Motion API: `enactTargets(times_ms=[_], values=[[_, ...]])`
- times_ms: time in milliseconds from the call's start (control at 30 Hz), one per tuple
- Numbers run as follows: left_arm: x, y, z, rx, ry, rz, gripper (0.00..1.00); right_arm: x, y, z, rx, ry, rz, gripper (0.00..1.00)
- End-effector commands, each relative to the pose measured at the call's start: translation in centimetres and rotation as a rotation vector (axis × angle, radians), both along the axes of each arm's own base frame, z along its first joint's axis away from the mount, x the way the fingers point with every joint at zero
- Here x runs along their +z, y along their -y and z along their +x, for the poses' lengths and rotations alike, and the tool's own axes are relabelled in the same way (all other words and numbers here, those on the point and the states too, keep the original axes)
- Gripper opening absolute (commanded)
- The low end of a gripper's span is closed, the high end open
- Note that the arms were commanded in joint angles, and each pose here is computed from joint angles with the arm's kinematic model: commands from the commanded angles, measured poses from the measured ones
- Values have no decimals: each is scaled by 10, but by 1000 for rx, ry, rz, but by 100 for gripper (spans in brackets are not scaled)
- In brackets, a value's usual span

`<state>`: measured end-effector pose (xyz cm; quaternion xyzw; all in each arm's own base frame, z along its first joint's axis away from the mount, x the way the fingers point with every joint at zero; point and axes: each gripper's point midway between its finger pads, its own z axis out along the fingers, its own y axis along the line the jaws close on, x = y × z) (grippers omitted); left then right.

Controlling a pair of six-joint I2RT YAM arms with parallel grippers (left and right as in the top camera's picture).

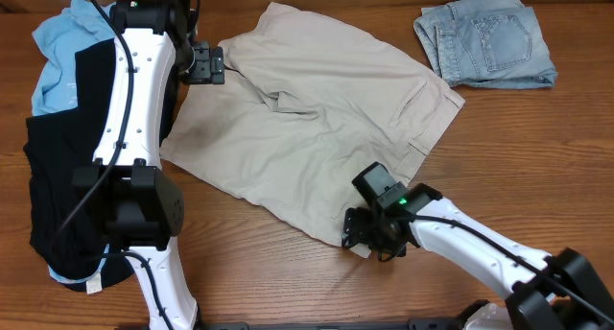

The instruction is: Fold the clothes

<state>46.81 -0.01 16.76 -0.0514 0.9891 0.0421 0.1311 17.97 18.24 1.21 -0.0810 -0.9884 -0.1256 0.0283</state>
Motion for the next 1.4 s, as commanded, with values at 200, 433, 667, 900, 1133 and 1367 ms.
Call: enactTargets(times_ms=[200,433,667,900,1133,1367], values=[[-3,9,-7,-3,-26,-35,100,-8,4,-13,0,-42,-57,4],[-4,13,-13,-10,-50,-59,100,21,56,-40,-149,-168,-141,4],[-5,13,-14,-17,-54,-57,100,77,74,-82,-160,-253,17,9],[-3,41,-5,-194,-19,-142,100,100,88,-86,-203,-173,7,76],[-2,125,24,-603,160,-223,100,146,92,24,-272,299,70,95],[-47,200,-4,-921,134,-180,98,159,108,65,-319,477,25,95]])
